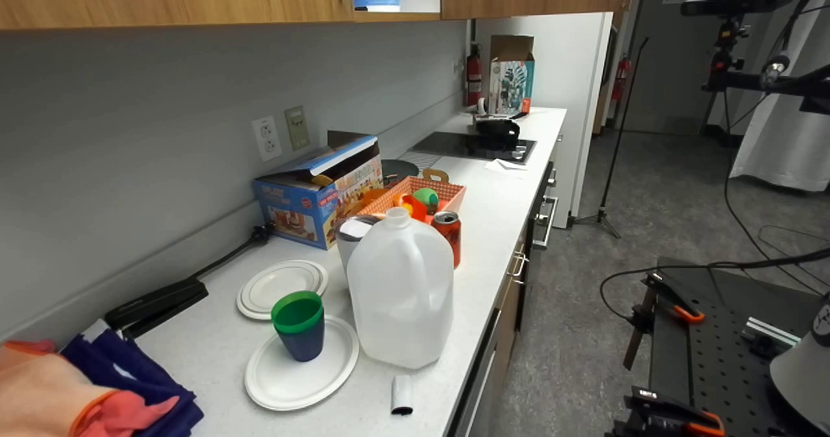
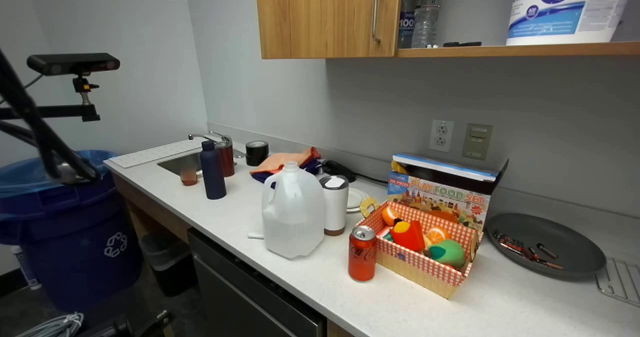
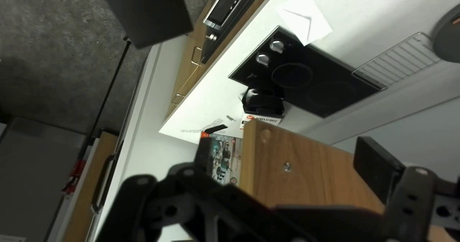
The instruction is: Close the overhead cabinet door
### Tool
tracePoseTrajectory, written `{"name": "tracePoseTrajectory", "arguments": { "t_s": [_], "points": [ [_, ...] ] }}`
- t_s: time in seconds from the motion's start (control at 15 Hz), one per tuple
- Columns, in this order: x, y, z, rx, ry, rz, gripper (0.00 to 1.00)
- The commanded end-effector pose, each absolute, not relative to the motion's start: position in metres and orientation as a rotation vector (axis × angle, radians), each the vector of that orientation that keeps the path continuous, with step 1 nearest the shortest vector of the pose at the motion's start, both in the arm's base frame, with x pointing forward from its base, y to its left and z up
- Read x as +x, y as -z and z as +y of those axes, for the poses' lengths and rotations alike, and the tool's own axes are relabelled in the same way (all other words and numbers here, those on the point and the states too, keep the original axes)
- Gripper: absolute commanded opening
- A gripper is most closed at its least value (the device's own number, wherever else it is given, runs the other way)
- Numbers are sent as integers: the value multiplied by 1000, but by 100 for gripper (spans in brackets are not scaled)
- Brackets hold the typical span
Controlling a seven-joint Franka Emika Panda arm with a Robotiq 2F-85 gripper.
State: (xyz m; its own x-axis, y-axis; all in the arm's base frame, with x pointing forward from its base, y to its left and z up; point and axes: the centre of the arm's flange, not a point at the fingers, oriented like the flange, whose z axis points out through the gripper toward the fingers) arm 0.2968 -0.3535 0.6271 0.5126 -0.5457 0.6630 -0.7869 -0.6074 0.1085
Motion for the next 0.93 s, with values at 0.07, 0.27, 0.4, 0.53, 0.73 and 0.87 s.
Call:
{"name": "tracePoseTrajectory", "arguments": {
  "t_s": [0.07, 0.27, 0.4, 0.53, 0.73, 0.87],
  "points": [
    [304, -637, -371, 2248, -880, -1134, 100],
    [299, -633, -367, 2275, -894, -1139, 100],
    [299, -635, -368, 2263, -917, -1148, 100],
    [299, -635, -368, 2261, -919, -1150, 100],
    [307, -640, -375, 2219, -970, -1167, 100],
    [312, -643, -383, 2189, -1019, -1185, 100]
  ]
}}
